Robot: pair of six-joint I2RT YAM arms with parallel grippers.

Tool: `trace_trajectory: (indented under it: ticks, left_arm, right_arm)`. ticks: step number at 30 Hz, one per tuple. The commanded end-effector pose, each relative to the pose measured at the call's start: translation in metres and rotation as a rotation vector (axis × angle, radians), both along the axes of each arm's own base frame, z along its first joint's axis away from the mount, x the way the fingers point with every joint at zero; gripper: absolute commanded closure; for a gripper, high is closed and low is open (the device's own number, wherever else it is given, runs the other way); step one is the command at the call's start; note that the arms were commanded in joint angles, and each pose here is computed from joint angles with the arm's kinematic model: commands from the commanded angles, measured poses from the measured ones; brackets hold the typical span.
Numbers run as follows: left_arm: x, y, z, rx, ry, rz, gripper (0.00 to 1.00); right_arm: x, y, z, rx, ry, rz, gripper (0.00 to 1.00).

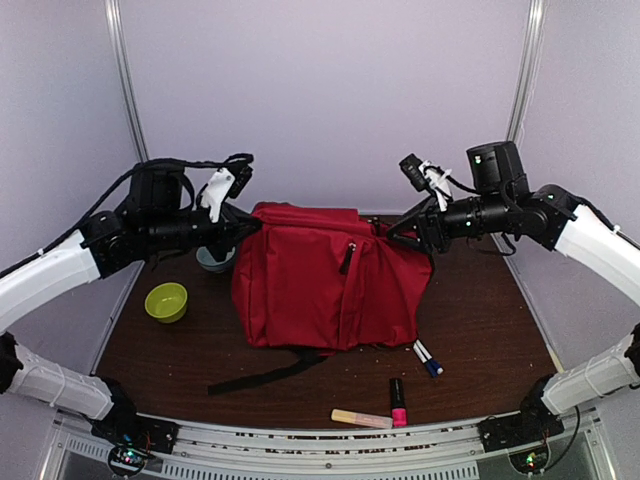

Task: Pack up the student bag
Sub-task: Adjust the student bag at the center of the board.

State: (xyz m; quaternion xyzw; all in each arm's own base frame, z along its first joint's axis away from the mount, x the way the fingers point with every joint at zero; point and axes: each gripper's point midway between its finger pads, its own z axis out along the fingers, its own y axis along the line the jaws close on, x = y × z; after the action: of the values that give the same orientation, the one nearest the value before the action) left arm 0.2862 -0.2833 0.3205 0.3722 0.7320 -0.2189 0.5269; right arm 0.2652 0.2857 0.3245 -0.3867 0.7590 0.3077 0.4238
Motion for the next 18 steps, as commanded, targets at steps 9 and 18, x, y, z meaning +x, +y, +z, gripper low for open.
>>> trace_trajectory:
  ticks: [9, 18]
  left_arm:
    - [-0.042, 0.012, 0.022, -0.171, -0.137, 0.144, 1.00]
    - [-0.068, -0.020, 0.017, -0.162, -0.127, 0.105, 1.00]
  right_arm:
    - [0.004, -0.023, -0.019, 0.133, 0.057, -0.226, 0.11]
    - [0.014, 0.030, -0.033, 0.341, 0.203, -0.192, 0.19]
